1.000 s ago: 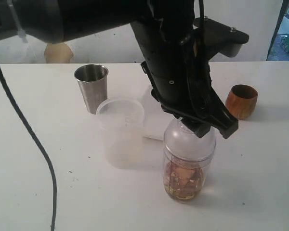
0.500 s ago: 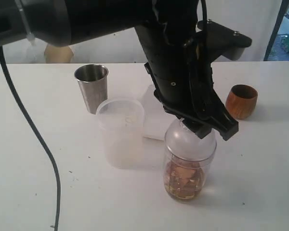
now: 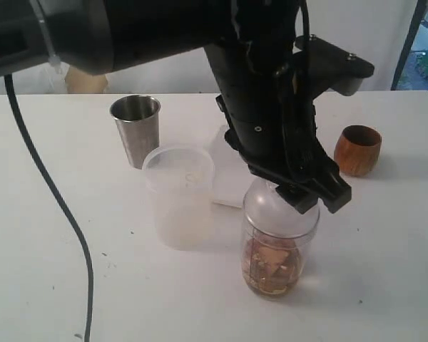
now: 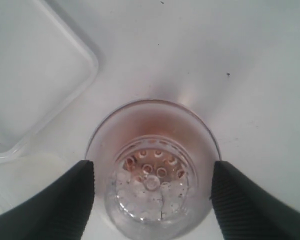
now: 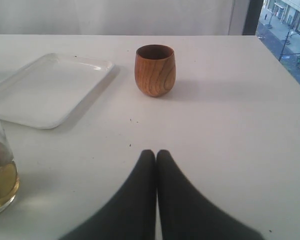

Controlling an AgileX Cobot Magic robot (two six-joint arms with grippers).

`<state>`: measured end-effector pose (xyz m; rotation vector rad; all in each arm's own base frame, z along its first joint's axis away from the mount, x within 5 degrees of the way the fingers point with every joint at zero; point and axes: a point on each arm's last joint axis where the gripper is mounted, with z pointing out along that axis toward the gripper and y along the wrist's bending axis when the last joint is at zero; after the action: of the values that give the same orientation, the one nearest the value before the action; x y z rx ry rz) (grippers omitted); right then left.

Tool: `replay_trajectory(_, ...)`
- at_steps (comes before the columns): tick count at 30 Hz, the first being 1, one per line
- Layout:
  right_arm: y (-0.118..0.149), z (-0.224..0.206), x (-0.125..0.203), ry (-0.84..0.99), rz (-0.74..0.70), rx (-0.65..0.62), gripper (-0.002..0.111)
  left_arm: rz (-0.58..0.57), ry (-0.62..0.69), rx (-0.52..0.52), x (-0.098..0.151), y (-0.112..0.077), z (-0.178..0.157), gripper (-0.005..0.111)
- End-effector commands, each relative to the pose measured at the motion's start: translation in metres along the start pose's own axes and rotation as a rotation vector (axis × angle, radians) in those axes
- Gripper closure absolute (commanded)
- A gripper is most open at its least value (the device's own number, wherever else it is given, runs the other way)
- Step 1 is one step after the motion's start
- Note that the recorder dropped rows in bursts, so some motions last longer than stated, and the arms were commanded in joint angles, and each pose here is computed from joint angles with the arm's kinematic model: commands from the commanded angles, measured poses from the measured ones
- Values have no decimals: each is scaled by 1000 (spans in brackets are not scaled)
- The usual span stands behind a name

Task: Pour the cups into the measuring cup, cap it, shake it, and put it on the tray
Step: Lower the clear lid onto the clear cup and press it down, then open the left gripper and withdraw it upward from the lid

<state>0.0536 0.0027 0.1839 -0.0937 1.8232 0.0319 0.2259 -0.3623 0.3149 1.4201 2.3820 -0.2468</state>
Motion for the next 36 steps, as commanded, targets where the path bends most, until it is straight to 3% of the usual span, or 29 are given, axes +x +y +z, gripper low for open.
replay_trajectory(1,0,0,1,-4,7,1,108,19,-92,-14,-4,0,-15,43)
replay_trajectory(6,0,0,1,-4,7,1,108,30,-164,-26,-5,0,-38,43)
replay_trajectory(8,0,0,1,-4,7,1,108,17,-198,-42,-1,2,-58,49)
replay_trajectory(11,0,0,1,-4,7,1,108,-12,-226,-41,6,2,-82,76)
replay_trajectory(14,0,0,1,-4,7,1,108,39,-261,-50,12,1,-93,107)
replay_trajectory(19,0,0,1,-4,7,1,108,75,-388,19,13,-7,-71,107)
replay_trajectory(27,0,0,1,-4,7,1,108,86,-389,17,32,-8,-17,107)
replay_trajectory(36,0,0,1,-4,7,1,108,93,-380,14,38,-8,-5,107)
